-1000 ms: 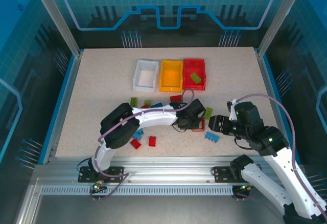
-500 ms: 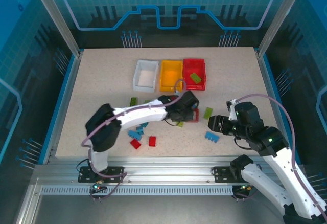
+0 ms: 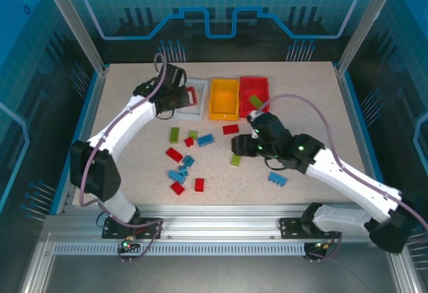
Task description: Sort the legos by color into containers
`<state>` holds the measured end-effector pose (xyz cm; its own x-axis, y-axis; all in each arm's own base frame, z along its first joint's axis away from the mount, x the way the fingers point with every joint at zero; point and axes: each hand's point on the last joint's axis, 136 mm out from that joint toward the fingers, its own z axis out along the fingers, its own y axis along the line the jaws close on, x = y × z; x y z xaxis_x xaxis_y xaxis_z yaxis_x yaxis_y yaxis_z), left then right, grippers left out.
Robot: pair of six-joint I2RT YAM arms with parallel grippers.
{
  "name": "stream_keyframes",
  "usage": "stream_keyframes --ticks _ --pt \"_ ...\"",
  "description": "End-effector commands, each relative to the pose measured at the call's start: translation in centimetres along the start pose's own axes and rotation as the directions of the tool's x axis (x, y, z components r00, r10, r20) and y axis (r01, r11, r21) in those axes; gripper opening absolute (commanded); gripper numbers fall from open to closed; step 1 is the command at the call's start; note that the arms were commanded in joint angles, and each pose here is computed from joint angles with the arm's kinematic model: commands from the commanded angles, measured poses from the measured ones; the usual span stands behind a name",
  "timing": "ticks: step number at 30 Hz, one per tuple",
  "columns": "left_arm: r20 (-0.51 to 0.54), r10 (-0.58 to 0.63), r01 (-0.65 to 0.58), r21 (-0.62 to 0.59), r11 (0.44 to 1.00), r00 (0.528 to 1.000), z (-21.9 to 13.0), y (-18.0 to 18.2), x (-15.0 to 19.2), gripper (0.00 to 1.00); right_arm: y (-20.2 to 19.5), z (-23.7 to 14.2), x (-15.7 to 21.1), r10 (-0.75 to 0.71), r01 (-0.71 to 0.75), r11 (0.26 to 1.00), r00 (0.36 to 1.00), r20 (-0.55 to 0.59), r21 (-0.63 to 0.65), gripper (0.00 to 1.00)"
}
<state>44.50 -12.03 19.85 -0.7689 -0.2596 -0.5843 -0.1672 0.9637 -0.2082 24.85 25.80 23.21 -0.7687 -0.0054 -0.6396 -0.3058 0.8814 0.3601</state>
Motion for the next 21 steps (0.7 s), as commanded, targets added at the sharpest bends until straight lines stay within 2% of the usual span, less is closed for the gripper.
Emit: stream_keyframes --ticks 1,9,21 --pt "0.0 0.123 -0.123 -0.029 0.992 0.992 2.2 0.2 -1.9 0.04 1.2 0.6 -3.4 0.005 -0.009 0.999 0.994 0.106 0.041 0.61" --pt "-0.083 0.161 -0.168 -0.084 0.982 0.983 8.6 0.6 -2.4 0.02 0.6 1.8 -2.2 0.036 -0.04 0.998 0.997 0.073 0.054 0.61" --pt "-0.148 0.185 -0.198 -0.078 0.977 0.972 13.0 0.4 -0.9 0.06 -0.7 2.3 -0.8 0.055 -0.057 0.996 0.998 0.039 0.073 0.62"
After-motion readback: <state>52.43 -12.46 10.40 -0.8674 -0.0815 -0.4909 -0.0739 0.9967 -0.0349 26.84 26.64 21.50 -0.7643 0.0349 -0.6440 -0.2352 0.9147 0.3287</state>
